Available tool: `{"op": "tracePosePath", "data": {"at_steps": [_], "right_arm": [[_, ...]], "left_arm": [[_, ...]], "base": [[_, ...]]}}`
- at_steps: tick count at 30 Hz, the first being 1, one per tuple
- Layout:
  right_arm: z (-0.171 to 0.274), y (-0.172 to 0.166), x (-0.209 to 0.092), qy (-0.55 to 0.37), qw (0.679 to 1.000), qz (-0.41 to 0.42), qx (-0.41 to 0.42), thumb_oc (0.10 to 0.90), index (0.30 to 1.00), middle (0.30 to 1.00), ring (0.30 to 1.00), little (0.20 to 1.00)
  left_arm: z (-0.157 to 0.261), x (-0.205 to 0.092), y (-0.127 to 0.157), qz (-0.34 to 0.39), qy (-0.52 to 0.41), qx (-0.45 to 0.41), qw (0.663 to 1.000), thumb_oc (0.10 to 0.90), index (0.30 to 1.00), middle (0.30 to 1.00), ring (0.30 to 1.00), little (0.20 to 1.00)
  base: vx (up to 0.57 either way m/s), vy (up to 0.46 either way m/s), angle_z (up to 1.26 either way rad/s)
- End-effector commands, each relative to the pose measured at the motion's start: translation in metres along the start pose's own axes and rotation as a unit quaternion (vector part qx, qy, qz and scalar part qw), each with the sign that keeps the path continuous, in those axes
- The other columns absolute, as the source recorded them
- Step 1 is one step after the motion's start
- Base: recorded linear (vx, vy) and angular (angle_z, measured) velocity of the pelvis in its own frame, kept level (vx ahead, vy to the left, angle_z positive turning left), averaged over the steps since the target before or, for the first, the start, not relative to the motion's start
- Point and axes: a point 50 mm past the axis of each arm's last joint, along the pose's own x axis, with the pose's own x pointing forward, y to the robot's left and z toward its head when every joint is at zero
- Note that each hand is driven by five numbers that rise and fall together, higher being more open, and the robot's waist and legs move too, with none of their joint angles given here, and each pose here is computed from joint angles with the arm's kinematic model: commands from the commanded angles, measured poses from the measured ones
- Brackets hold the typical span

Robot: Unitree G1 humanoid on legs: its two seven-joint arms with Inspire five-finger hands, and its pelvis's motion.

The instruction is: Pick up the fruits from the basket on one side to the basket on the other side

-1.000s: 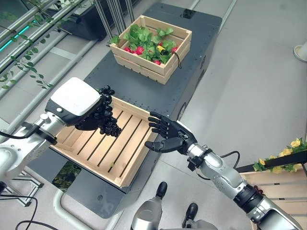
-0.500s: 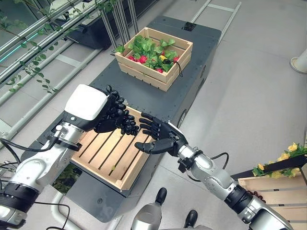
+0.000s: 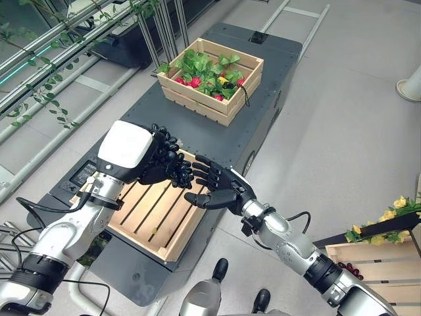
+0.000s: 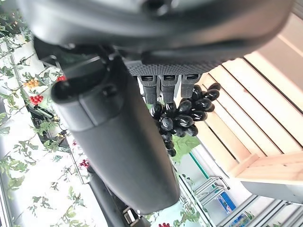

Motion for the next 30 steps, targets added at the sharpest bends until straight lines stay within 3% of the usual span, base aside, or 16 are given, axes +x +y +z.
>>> {"op": "tracePosePath", "data": {"at_steps": [1, 13, 30], "right_arm": [[0.017, 0.035, 0.015, -0.077, 0.994, 0.047, 0.057, 0.8, 0.9, 0.9, 0.9, 0.9], [0.019, 0.031, 0.015, -0.089, 0.995, 0.023, 0.037, 0.8, 0.9, 0.9, 0.9, 0.9], [0.019, 0.022, 0.017, -0.089, 0.996, -0.007, -0.004, 0.8, 0.9, 0.9, 0.9, 0.9]], "left_arm": [[-0.008, 0.01, 0.021, 0.083, 0.034, -0.017, 0.996, 0.4, 0.3, 0.3, 0.3, 0.3], [0.009, 0.01, 0.017, 0.051, -0.007, -0.051, 0.997, 0.4, 0.3, 0.3, 0.3, 0.3], [0.036, 0.017, 0.029, 0.069, -0.068, -0.114, 0.989, 0.4, 0.3, 0.3, 0.3, 0.3]], "base": [[0.0, 0.0, 0.0], [0.0, 0.0, 0.0], [0.0, 0.0, 0.0]]}}
